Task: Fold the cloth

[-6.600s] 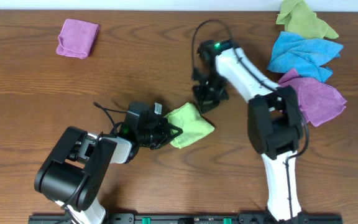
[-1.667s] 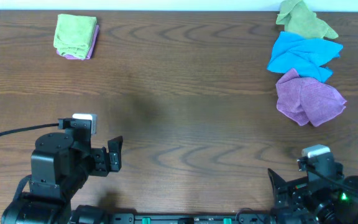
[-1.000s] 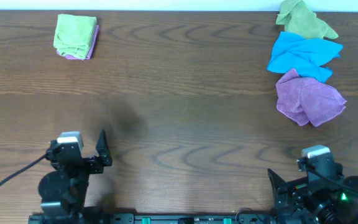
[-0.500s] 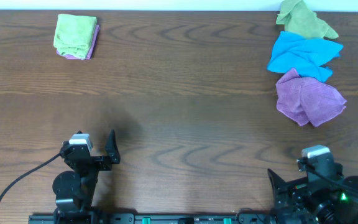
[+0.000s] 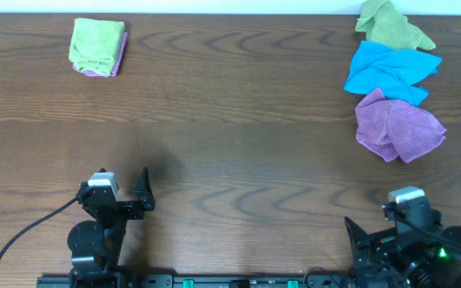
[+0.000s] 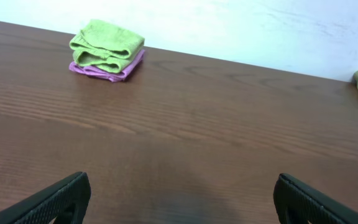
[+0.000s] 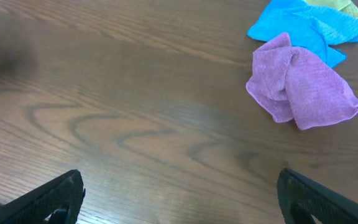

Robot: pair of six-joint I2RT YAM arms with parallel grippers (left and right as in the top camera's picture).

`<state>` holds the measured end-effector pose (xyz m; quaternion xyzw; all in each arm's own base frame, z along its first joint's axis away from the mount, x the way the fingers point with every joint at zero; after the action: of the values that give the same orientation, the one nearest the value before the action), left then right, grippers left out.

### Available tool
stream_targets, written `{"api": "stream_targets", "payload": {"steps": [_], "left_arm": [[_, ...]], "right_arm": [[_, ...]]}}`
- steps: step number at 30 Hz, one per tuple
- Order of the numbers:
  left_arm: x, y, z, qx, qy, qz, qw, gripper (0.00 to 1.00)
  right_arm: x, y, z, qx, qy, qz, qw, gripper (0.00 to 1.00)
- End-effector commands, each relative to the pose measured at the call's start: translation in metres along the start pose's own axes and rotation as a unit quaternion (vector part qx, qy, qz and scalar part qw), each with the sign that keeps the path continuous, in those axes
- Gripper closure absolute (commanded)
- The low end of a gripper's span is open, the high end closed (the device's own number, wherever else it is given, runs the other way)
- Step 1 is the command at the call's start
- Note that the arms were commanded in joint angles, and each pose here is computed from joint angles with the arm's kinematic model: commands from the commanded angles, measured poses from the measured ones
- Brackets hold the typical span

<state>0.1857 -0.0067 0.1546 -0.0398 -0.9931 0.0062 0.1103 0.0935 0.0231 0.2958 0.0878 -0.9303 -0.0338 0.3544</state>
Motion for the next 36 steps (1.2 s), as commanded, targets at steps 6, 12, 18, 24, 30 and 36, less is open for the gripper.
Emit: {"api": "stream_targets", "payload": {"steps": [6,12,18,24,30,36], "left_arm": [[-0.003,0.001,0.011,0.004,0.011,-0.001,1.000,0.05],[-0.003,0.001,0.011,0.004,0.011,-0.001,1.000,0.05],[-0.003,0.001,0.011,0.004,0.011,-0.001,1.000,0.04],[-0.003,0.001,0.011,0.004,0.011,-0.001,1.000,0.05],[-0.003,0.001,0.011,0.004,0.011,-0.001,1.000,0.05],[-0.003,0.001,0.011,0.004,0.011,-0.001,1.000,0.05]], "right_arm": [[0.001,0.000,0.000,0.004,-0.002,0.001,1.000,0.01],[0.001,-0.002,-0.001,0.014,-0.008,0.011,1.000,0.01],[0.000,-0.004,0.004,0.039,-0.126,0.012,0.991,0.01],[-0.026,-0.009,0.028,0.045,-0.179,0.010,0.983,0.01],[-0.074,-0.014,0.043,0.045,-0.162,0.003,0.986,0.01],[-0.120,-0.021,0.075,0.040,-0.103,0.003,0.994,0.01]]}}
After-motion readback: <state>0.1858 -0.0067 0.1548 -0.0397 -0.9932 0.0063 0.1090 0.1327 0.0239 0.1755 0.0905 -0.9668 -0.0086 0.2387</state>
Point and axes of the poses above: each gripper's point midway between its finger pads, its own x axis back along the fingers, its own y axis along the line the jaws close on, z = x × y, the point moved 5 cm from there along x, back along the fingers, and after that the axes turned 10 degrees about -x, right-handed, at the moved point
